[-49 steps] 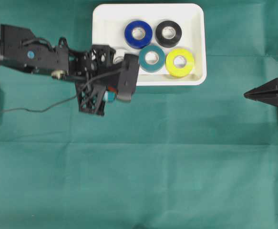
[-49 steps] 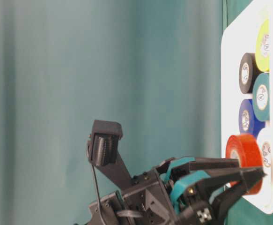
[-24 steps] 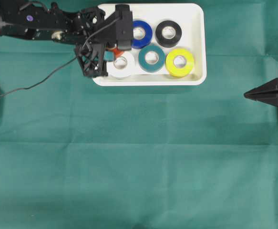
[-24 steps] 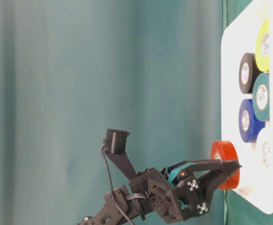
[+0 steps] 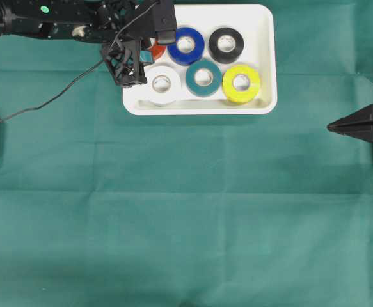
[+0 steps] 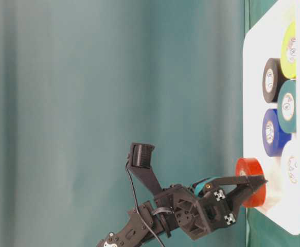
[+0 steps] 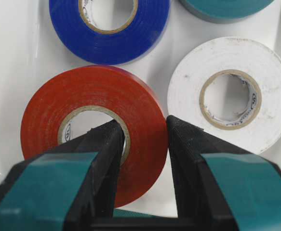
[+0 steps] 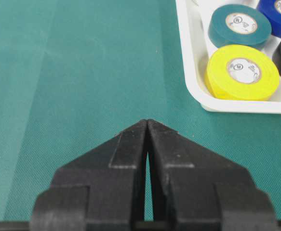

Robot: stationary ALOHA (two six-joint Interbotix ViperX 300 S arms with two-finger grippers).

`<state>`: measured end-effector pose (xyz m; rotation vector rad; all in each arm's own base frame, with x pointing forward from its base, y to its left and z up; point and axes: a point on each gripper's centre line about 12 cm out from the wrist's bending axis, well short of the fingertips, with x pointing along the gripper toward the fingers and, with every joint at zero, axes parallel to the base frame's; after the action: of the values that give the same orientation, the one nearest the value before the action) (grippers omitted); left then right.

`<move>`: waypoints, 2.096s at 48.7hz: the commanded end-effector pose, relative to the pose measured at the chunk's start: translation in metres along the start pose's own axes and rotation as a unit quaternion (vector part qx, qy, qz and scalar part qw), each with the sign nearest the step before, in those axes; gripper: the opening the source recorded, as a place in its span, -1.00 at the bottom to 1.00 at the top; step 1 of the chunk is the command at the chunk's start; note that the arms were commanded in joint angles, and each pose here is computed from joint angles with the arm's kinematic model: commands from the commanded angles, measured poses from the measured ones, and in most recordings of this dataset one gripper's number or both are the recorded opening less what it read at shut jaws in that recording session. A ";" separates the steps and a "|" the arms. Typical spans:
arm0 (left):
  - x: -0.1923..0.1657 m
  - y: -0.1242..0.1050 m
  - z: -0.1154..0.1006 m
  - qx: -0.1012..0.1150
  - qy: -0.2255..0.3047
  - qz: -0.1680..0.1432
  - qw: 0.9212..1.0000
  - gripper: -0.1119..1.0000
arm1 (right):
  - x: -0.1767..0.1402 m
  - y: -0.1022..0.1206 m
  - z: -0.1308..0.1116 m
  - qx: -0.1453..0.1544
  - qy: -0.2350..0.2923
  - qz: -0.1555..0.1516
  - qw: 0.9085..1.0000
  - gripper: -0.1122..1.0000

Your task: Put the tape into the white case with the left arm.

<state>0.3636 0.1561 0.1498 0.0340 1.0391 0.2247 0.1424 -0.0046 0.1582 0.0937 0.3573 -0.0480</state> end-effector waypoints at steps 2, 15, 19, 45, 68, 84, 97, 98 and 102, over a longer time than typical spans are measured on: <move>-0.009 0.003 0.010 -0.001 -0.020 0.007 1.000 -0.34 | 0.000 0.001 0.005 0.000 -0.008 0.001 1.000 -0.97; -0.009 0.004 0.010 -0.001 -0.026 0.008 1.000 -0.21 | 0.000 0.001 0.005 -0.001 -0.008 0.001 1.000 -0.97; -0.011 0.003 0.010 -0.001 -0.028 0.009 1.000 0.22 | 0.000 0.001 0.005 0.000 -0.008 0.001 1.000 -0.97; -0.053 -0.034 0.005 0.029 -0.063 -0.010 0.998 0.69 | 0.000 0.001 0.005 0.000 -0.008 0.001 1.000 -0.97; -0.086 -0.124 -0.012 0.130 -0.092 -0.083 0.984 0.68 | 0.000 0.001 0.005 -0.001 -0.008 0.001 1.000 -0.97; -0.089 -0.138 -0.015 0.148 -0.100 -0.095 0.979 0.68 | 0.000 0.001 0.005 0.000 -0.008 0.001 1.000 -0.97; -0.100 -0.136 -0.026 0.136 -0.107 -0.096 0.980 0.68 | 0.000 0.000 0.005 0.000 -0.008 0.001 1.000 -0.97; -0.102 -0.136 -0.027 0.133 -0.107 -0.097 0.981 0.68 | 0.000 0.001 0.005 -0.001 -0.009 0.001 1.000 -0.97; -0.107 -0.135 -0.032 0.113 -0.110 -0.099 0.982 0.68 | 0.000 0.001 0.005 0.000 -0.009 0.001 1.000 -0.97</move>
<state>0.3106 0.0017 0.1941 0.1782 0.8802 -0.0885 0.1424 -0.0046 0.1584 0.0937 0.3557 -0.0480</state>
